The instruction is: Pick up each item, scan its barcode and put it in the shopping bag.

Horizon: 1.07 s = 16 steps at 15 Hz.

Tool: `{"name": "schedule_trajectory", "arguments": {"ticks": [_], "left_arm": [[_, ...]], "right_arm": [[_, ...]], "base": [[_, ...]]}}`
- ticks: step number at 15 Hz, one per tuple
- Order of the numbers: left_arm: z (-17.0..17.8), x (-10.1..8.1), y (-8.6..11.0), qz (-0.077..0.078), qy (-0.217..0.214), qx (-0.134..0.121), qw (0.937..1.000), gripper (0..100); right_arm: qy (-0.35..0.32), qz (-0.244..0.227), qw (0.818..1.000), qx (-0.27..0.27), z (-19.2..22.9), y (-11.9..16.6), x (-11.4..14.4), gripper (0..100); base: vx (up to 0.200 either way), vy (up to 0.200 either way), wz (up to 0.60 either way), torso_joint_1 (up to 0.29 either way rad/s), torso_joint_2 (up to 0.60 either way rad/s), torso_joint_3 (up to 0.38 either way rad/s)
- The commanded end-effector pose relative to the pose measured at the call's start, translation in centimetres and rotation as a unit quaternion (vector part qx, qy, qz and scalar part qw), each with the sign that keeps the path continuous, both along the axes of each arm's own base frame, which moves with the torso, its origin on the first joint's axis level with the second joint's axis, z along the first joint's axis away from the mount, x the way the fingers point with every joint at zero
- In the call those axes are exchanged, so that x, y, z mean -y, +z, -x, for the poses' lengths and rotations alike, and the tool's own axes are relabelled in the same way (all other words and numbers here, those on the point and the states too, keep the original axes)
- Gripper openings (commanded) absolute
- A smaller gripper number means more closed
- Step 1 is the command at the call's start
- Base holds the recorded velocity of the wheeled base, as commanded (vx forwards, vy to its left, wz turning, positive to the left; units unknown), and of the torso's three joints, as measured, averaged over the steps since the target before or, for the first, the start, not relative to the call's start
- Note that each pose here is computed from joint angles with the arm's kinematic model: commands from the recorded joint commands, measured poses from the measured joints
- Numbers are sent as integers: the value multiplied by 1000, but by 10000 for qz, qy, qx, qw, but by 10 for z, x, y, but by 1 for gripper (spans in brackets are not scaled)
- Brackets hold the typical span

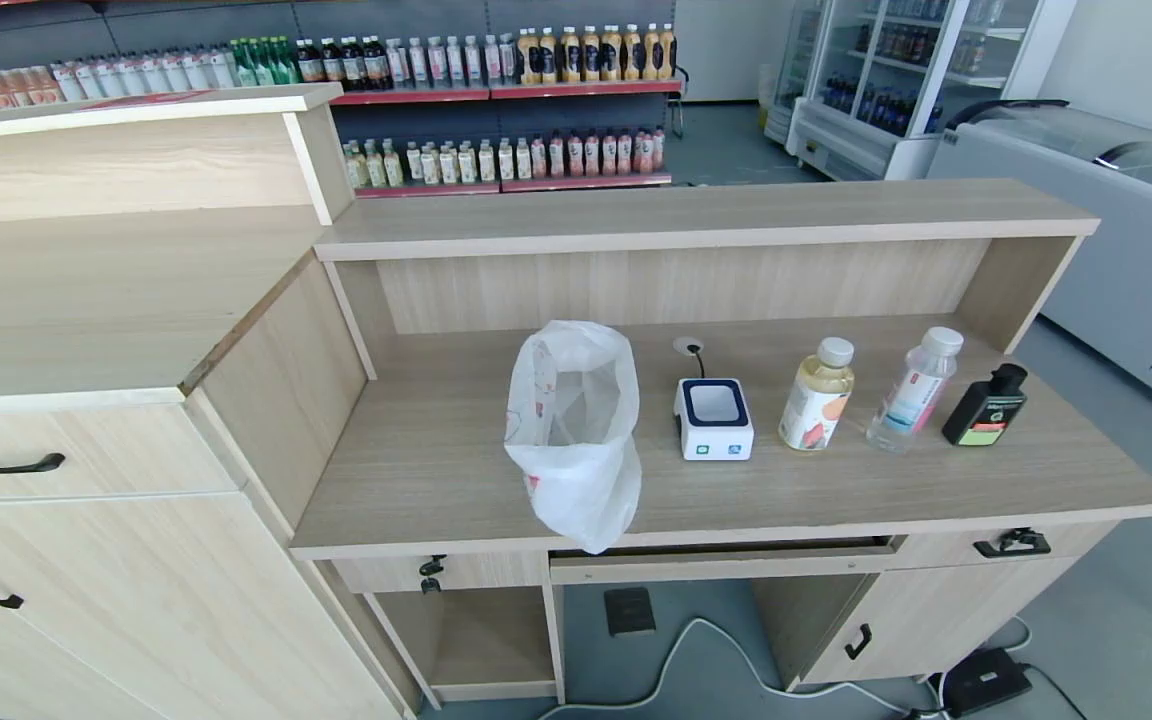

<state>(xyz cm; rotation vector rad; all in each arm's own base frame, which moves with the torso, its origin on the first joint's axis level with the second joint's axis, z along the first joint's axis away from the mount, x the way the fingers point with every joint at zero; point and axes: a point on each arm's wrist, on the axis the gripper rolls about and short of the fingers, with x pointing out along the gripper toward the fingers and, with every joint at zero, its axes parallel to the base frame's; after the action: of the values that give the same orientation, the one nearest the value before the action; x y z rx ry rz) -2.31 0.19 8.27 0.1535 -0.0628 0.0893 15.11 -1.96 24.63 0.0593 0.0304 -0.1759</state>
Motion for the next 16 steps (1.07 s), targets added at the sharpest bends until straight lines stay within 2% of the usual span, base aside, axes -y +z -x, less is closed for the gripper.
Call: {"name": "schedule_trajectory", "arguments": {"ticks": [1,3,6,8,10,13,15,16], "left_arm": [[0,0,0,1,2,5,10000,100],[0,0,0,1,2,5,10000,100],[0,0,0,1,2,5,10000,100],[0,0,0,1,2,5,10000,100],[0,0,0,1,2,5,10000,100],[0,0,0,1,2,5,10000,100],[0,0,0,1,2,5,10000,100],[0,0,0,1,2,5,10000,100]], "right_arm": [[-539,44,9944,-913,-92,-51,40,100],[-525,31,9943,-933,-112,-64,45,100],[-115,23,9964,-838,-142,-92,43,100],[163,-18,9965,-826,-152,-111,36,100],[556,-8,9957,-738,-160,-137,16,100],[931,-101,9942,-521,-170,-159,-9,100],[978,-75,9936,-562,-175,-167,-14,100],[797,-40,9954,-534,-182,-172,-14,100]], "base": [[0,0,0,0,0,0],[0,0,0,0,0,0],[0,0,0,0,0,0],[0,0,0,0,0,0],[0,0,0,0,0,0],[0,0,0,0,0,0],[0,0,0,0,0,0],[0,0,0,0,0,0]]}}
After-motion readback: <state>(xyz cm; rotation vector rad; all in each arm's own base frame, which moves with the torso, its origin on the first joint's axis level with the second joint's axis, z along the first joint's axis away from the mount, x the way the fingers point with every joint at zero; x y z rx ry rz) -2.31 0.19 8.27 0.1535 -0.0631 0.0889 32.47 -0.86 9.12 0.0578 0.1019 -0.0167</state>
